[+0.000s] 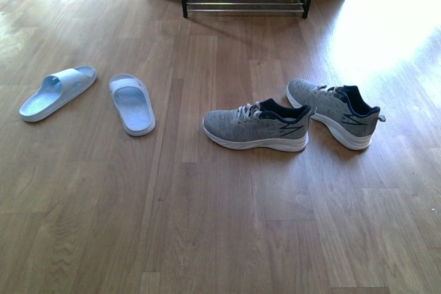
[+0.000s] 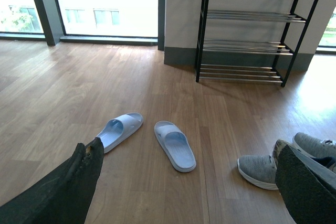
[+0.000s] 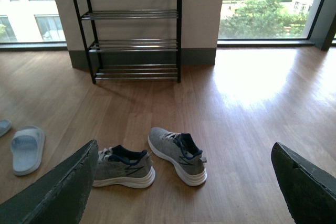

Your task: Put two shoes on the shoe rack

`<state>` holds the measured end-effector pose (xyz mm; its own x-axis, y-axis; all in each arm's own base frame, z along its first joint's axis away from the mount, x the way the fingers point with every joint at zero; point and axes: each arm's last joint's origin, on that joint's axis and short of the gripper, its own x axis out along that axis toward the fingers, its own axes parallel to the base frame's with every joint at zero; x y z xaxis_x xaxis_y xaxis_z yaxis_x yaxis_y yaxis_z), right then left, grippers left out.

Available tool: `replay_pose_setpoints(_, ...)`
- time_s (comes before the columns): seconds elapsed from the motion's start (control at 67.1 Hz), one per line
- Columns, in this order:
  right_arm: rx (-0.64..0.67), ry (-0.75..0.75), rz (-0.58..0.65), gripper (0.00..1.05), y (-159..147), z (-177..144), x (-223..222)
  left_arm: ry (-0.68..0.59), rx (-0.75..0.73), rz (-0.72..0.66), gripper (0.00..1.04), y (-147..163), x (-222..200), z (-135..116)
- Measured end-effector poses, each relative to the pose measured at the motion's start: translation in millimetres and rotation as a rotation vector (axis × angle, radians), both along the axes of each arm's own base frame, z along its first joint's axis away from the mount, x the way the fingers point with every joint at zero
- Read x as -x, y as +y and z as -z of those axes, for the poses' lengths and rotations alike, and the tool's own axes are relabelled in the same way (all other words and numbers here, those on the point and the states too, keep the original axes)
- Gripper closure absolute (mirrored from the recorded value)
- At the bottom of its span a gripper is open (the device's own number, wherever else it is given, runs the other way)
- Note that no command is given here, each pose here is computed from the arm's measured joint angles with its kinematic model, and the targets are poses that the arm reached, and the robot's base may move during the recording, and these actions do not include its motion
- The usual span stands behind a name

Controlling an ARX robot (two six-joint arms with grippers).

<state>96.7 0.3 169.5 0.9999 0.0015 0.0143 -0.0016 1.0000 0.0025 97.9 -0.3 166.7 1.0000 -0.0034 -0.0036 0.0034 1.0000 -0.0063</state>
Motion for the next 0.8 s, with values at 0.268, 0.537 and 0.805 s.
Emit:
replay_pose_setpoints(0.268,0.000,0.000,0.000,0.09,0.0,0.0,0.0,0.000,0.000,0.000,0.09,0.0,0.0,0.0)
replay_pose_setpoints(0.537,0.000,0.000,0.000,0.09,0.0,0.0,0.0,0.000,0.000,0.000,0.09,0.0,0.0,0.0)
replay_pose_setpoints(0.805,0.000,0.000,0.000,0.09,0.0,0.0,0.0,0.000,0.000,0.000,0.09,0.0,0.0,0.0)
